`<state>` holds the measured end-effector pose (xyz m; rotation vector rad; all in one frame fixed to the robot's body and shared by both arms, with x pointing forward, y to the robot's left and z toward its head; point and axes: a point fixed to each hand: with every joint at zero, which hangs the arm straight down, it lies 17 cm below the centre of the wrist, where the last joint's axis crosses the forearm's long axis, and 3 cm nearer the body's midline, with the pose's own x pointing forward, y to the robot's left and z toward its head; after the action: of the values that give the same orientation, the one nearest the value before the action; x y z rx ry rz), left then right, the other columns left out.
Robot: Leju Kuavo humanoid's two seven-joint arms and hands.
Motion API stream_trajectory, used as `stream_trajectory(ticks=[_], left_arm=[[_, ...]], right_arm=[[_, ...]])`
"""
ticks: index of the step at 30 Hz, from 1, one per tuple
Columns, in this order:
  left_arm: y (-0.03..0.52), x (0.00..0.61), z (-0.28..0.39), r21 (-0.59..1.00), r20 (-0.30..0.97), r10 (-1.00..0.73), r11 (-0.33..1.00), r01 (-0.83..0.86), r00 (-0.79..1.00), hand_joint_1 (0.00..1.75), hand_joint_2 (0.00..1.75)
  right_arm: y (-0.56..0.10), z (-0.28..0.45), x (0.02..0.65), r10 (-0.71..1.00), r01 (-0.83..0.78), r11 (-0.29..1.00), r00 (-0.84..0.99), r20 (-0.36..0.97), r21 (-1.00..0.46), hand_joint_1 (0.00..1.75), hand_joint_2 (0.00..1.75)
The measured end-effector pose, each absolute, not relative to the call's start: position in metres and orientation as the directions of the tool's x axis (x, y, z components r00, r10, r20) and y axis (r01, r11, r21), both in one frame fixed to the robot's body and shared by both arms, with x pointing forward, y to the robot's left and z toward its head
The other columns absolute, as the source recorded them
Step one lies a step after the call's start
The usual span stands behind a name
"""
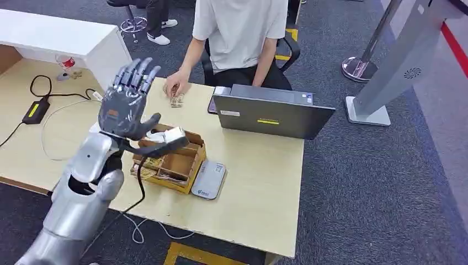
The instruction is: Pass the card to the sensor for recognition and then transmit it.
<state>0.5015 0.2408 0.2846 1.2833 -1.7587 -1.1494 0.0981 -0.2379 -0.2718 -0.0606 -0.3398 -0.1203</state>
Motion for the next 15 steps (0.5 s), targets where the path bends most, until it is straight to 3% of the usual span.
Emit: stream_trajectory(ticks=[8, 15], left_arm=[[0.234, 0.422, 0.187, 0.975, 0.042, -0.932, 0.117, -0.187, -0.360, 0.00, 1.75], [0.272, 0.413, 0.129, 0.998, 0.041, -0.960, 0.052, -0.032, -0.277, 0.00, 1.75]], right_arm=[[-0.241, -0.273, 0.092, -0.181, 0.204, 0.978, 0.929, 0.323, -0.041, 0.00, 0.00], [-0.239, -0.273, 0.092, -0.174, 0.193, 0.981, 0.931, 0.321, -0.030, 0.00, 0.00]])
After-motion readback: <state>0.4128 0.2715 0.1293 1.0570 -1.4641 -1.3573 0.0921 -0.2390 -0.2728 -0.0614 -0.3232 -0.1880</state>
